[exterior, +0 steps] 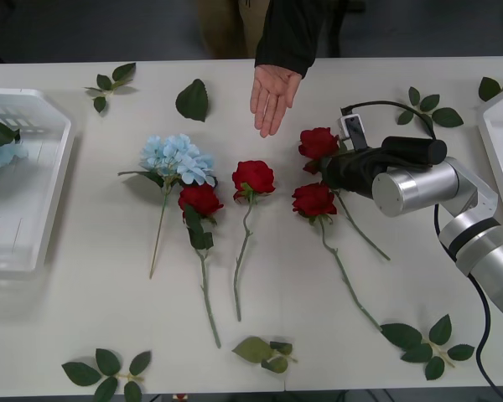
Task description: Place the red flowers into the right box and the blue flowers into the left box. If a person shows an open palm, hand one flower to the person first, then continue sorting.
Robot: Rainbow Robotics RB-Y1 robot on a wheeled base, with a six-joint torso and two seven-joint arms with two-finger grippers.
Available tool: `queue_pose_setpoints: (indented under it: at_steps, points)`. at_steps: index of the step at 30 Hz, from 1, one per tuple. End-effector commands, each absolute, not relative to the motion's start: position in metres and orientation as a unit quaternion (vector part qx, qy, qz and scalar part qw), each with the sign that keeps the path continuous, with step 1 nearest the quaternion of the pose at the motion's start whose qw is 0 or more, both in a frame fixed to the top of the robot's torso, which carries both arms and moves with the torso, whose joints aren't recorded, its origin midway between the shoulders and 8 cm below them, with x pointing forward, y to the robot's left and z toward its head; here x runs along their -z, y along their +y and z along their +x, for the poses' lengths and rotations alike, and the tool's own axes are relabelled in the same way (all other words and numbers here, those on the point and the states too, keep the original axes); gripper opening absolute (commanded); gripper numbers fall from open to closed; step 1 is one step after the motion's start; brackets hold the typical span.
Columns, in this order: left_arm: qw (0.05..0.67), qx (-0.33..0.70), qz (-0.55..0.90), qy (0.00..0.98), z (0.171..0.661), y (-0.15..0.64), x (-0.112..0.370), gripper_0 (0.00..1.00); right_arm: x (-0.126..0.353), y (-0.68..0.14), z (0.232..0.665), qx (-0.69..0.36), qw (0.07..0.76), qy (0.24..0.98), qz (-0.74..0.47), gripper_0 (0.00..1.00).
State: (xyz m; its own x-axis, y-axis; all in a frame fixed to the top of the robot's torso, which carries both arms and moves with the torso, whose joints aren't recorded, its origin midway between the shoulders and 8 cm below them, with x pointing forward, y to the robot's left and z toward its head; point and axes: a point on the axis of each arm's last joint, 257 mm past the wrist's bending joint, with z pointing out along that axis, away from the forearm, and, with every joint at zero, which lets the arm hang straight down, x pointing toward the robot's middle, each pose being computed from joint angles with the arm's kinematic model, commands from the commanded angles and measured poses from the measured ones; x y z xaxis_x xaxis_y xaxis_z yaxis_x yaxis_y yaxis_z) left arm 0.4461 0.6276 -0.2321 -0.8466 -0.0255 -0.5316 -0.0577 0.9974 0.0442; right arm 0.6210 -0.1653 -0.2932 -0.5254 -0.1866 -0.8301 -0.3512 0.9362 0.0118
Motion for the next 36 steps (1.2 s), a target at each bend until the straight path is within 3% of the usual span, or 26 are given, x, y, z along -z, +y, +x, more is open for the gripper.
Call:
queue_pose_setpoints:
  at_steps: [1,12,20,25,28,36]
  points:
    - [0.292,-0.040,0.029,0.955,0.457,0.624,0.221,0.97,0.288,-0.143,0.622,-0.102,0.460,0.868,-0.157,0.00]
    - [0.292,-0.041,0.031,0.955,0.457,0.624,0.221,0.97,0.260,-0.148,0.619,-0.113,0.449,0.873,-0.152,0.00]
    - [0.292,-0.042,0.032,0.955,0.457,0.624,0.221,0.96,0.131,-0.168,0.578,-0.154,0.438,0.873,-0.148,0.00]
    - [0.290,-0.044,0.033,0.955,0.456,0.625,0.222,0.96,0.084,-0.172,0.536,-0.226,0.431,0.860,-0.151,0.00]
    - [0.290,-0.044,0.034,0.955,0.456,0.625,0.222,0.97,0.062,-0.169,0.513,-0.243,0.446,0.844,-0.171,0.00]
    - [0.289,-0.046,0.036,0.955,0.456,0.626,0.223,0.96,-0.007,-0.100,0.475,-0.246,0.571,0.744,-0.245,0.00]
